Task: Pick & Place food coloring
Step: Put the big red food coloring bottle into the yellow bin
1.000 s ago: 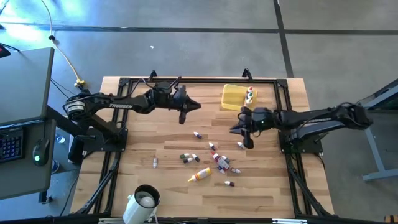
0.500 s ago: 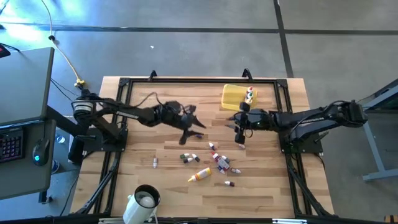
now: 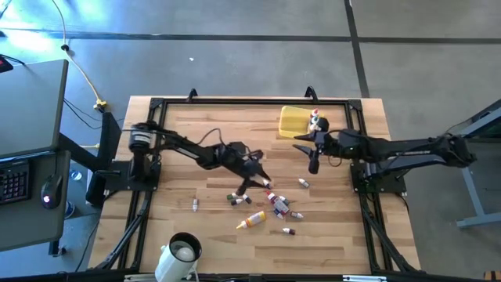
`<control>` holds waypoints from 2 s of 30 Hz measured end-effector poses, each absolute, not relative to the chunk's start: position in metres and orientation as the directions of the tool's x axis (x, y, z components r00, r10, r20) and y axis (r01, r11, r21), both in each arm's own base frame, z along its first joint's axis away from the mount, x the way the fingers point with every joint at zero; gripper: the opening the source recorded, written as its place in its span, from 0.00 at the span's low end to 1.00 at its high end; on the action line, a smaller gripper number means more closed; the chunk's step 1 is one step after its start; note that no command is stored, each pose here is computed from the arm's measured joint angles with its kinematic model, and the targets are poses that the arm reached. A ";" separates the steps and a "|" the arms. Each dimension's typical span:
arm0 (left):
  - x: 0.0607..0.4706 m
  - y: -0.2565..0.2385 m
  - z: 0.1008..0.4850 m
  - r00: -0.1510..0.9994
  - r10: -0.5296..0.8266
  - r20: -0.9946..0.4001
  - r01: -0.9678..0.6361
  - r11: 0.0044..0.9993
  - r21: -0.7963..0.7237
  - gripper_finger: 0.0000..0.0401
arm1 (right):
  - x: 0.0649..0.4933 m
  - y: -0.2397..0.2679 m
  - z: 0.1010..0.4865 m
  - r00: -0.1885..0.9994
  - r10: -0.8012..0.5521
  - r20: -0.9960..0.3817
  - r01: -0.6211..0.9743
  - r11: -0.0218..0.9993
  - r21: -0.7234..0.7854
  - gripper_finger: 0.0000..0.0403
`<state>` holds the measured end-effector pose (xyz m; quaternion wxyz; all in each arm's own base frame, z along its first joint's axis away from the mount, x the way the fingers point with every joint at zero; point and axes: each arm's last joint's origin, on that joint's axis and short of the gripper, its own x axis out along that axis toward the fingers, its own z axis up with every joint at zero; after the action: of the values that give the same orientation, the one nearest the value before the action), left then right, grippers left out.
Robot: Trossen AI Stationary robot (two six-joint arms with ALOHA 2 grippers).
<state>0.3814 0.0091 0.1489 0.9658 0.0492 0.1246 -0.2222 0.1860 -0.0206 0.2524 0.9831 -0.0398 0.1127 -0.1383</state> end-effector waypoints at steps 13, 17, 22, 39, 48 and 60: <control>0.412 -0.008 0.126 0.762 -0.517 -0.390 0.541 0.839 -0.054 0.37 | 0.181 -0.020 0.247 0.922 -0.274 -0.274 0.254 0.961 -0.107 0.31; 0.411 -0.009 0.120 0.767 -0.458 -0.450 0.507 0.862 -0.013 0.37 | 0.181 -0.020 0.248 0.923 -0.274 -0.272 0.254 0.961 -0.106 0.31; 0.411 -0.011 0.121 0.766 -0.462 -0.447 0.513 0.858 -0.006 0.37 | 0.181 -0.020 0.248 0.923 -0.274 -0.269 0.255 0.961 -0.106 0.31; 0.414 -0.011 0.106 0.767 -0.454 -0.453 0.518 0.855 0.020 0.37 | 0.181 -0.020 0.248 0.923 -0.274 -0.271 0.254 0.961 -0.106 0.31; 0.413 -0.011 0.099 0.754 -0.457 -0.472 0.520 0.854 0.004 0.37 | 0.181 -0.020 0.247 0.922 -0.274 -0.272 0.254 0.961 -0.106 0.31; 0.415 -0.011 0.104 0.777 -0.460 -0.430 0.522 0.853 0.032 0.37 | 0.181 -0.020 0.247 0.922 -0.273 -0.273 0.254 0.961 -0.106 0.31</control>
<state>0.4153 -0.0111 0.1035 0.9397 0.0747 0.2079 -0.2611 0.1810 -0.0199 0.2474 0.9798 -0.0345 0.1438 -0.1344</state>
